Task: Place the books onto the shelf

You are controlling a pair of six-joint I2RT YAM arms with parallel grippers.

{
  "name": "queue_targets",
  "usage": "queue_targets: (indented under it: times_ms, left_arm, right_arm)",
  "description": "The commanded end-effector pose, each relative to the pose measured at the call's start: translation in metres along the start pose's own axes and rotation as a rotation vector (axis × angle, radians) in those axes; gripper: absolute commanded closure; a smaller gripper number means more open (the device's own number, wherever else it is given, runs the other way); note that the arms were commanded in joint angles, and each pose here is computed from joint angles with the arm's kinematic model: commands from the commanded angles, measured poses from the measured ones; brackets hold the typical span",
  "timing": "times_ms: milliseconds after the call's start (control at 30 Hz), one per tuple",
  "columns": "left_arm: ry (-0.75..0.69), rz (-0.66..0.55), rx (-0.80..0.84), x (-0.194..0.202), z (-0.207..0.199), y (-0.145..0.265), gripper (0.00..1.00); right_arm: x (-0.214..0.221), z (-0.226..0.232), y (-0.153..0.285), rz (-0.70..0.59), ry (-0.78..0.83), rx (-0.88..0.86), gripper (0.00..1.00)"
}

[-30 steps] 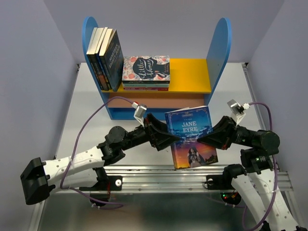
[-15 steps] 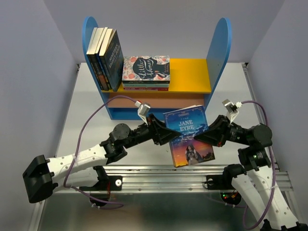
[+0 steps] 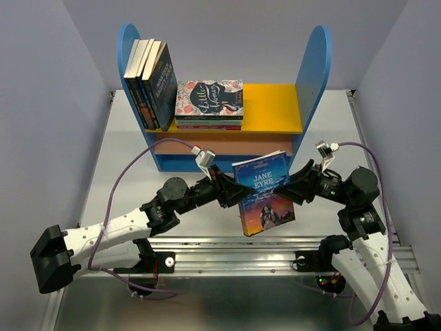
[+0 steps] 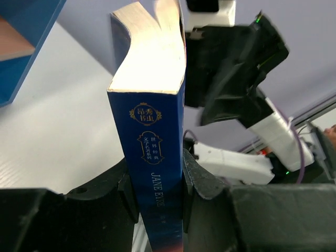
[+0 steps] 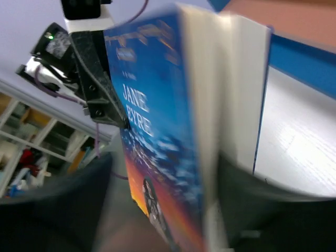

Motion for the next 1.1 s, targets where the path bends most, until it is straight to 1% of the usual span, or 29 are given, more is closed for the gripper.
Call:
queue_targets:
  times_ms: [0,33,67,200,233,267,300,333,400,500,567,700,767,800,833,867,900,933,1000,1033,1067]
  left_arm:
    - [-0.091,-0.104,0.168,-0.031,-0.052,0.006,1.00]
    - [-0.097,-0.125,0.117,-0.034,-0.050,0.007,1.00]
    - [-0.115,-0.152,0.125,-0.042,-0.060,0.010,1.00]
    - [-0.185,-0.230,0.118,-0.061,-0.079,0.018,1.00]
    - [-0.198,-0.271,0.094,-0.070,-0.085,0.021,1.00]
    - [-0.210,-0.284,0.093,-0.074,-0.090,0.023,1.00]
    - [-0.227,-0.314,0.053,-0.080,-0.091,0.026,1.00]
    - [-0.226,-0.324,0.052,-0.084,-0.096,0.026,1.00]
    - [-0.272,-0.369,0.076,-0.099,-0.115,0.033,1.00]
    - [-0.336,-0.420,0.090,-0.118,-0.138,0.042,1.00]
    - [-0.379,-0.472,0.109,-0.133,-0.156,0.047,1.00]
    - [-0.460,-0.514,0.155,-0.155,-0.187,0.051,1.00]
    - [-0.487,-0.526,0.132,-0.164,-0.193,0.044,1.00]
    - [-0.517,-0.557,0.125,-0.174,-0.205,0.048,1.00]
    - [-0.527,-0.589,0.094,-0.181,-0.207,0.047,1.00]
    - [-0.547,-0.596,0.073,-0.184,-0.208,0.041,1.00]
    - [-0.572,-0.617,0.075,-0.191,-0.216,0.043,1.00]
    - [-0.614,-0.646,0.032,-0.197,-0.216,0.043,1.00]
    - [-0.645,-0.686,-0.025,-0.209,-0.221,0.037,1.00]
    - [-0.647,-0.730,-0.095,-0.216,-0.219,0.036,1.00]
    - [-0.697,-0.735,-0.154,-0.219,-0.214,0.028,1.00]
  right_arm:
    - [-0.012,-0.004,-0.001,-0.070,0.113,0.097,0.04]
    - [-0.016,-0.001,0.000,-0.069,0.110,0.122,0.00]
    - [-0.018,0.000,0.001,-0.073,0.118,0.138,0.00]
    - [-0.023,0.003,0.005,-0.089,0.133,0.223,0.00]
    - [-0.026,0.003,0.006,-0.109,0.140,0.260,0.00]
    - [-0.025,0.001,0.008,-0.105,0.137,0.291,0.00]
    - [-0.026,-0.002,0.009,-0.122,0.139,0.341,0.00]
    - [-0.025,-0.003,0.010,-0.129,0.140,0.370,0.00]
    - [-0.022,-0.007,0.015,-0.143,0.151,0.437,0.00]
    - [-0.018,-0.018,0.024,-0.186,0.162,0.606,0.00]
    - [-0.015,-0.020,0.028,-0.186,0.170,0.653,0.00]
    - [-0.012,-0.023,0.028,-0.158,0.172,0.665,0.00]
    - [-0.011,-0.024,0.028,-0.149,0.169,0.666,0.00]
    - [-0.012,-0.024,0.028,-0.149,0.171,0.666,0.00]
    - [-0.012,-0.025,0.027,-0.145,0.169,0.668,0.00]
    - [-0.013,-0.025,0.027,-0.146,0.172,0.669,0.00]
    - [-0.013,-0.024,0.027,-0.142,0.168,0.672,0.00]
    - [-0.013,-0.024,0.028,-0.139,0.168,0.677,0.00]
    - [-0.015,-0.024,0.028,-0.130,0.172,0.685,0.00]
    - [-0.015,-0.024,0.028,-0.129,0.172,0.690,0.00]
    - [-0.015,-0.024,0.029,-0.127,0.173,0.694,0.00]
Point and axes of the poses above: each gripper's point midway between its finger pads, its own y axis back along the fingers, its own z axis along the line the jaws close on, x = y × z, the point moved 10 cm from there along y, back along the fingers, and after that the axes turned 10 degrees about y, right-handed, at the moved point
